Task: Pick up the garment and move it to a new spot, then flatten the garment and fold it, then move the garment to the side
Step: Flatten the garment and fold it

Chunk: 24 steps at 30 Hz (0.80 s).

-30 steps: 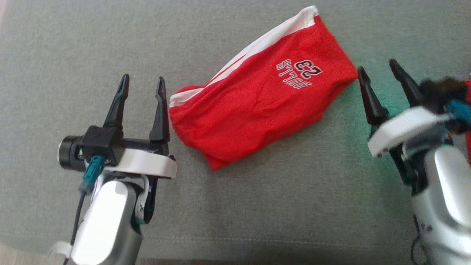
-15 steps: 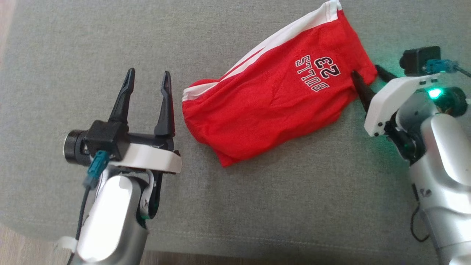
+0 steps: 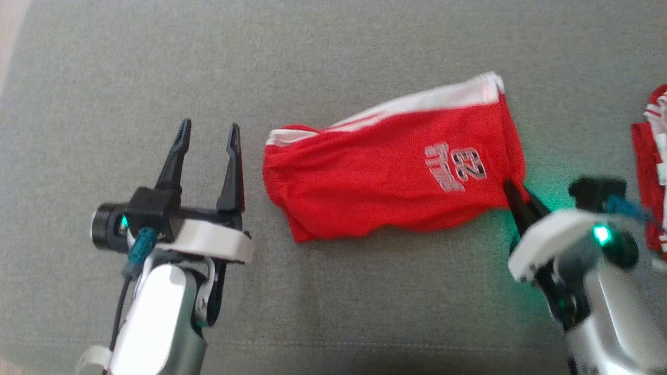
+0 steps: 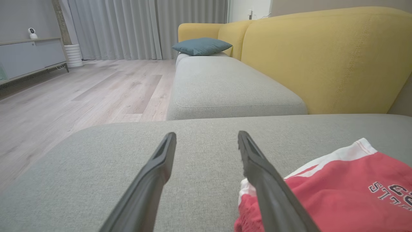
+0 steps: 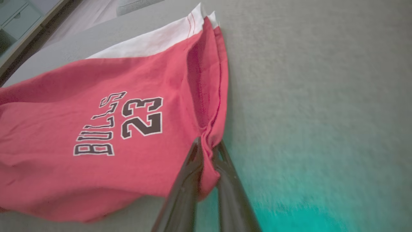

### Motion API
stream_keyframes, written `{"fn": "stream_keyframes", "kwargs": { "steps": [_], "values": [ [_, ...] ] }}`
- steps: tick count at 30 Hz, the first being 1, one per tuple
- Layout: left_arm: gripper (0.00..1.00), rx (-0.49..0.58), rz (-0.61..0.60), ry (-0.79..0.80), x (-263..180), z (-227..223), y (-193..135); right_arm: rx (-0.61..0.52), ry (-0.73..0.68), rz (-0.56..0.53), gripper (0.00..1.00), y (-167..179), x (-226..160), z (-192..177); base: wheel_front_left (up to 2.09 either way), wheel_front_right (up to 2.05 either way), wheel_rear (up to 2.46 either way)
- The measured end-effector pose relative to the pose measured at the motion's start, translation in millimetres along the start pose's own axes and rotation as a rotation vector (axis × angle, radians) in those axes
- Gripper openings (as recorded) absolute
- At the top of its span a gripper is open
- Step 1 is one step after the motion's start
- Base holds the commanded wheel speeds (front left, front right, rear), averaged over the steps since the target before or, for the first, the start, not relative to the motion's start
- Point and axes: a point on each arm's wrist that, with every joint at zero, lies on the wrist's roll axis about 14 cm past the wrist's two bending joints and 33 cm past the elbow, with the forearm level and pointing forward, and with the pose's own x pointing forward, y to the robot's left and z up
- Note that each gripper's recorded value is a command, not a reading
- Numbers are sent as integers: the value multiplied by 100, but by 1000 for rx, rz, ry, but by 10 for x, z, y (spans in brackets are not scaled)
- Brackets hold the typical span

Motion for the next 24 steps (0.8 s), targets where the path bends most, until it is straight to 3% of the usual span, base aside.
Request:
{"fn": "stream_keyframes", "kwargs": {
  "steps": [7, 16, 20, 24],
  "values": [
    [100, -4, -21, -1, -97, 36, -67, 89, -34, -97, 0, -164, -466, -241, 0, 0, 0],
    [100, -5, -20, 10, -169, 12, -72, 48, -67, -110, 0, -147, -581, -67, 0, 0, 0],
    [100, -2, -17, 13, -204, 16, -61, -21, -109, -17, 0, 192, -501, 175, 0, 0, 0],
    [100, 0, -22, 8, -251, 51, -65, -134, -196, 177, 0, 906, -416, 580, 0, 0, 0]
  ]
}}
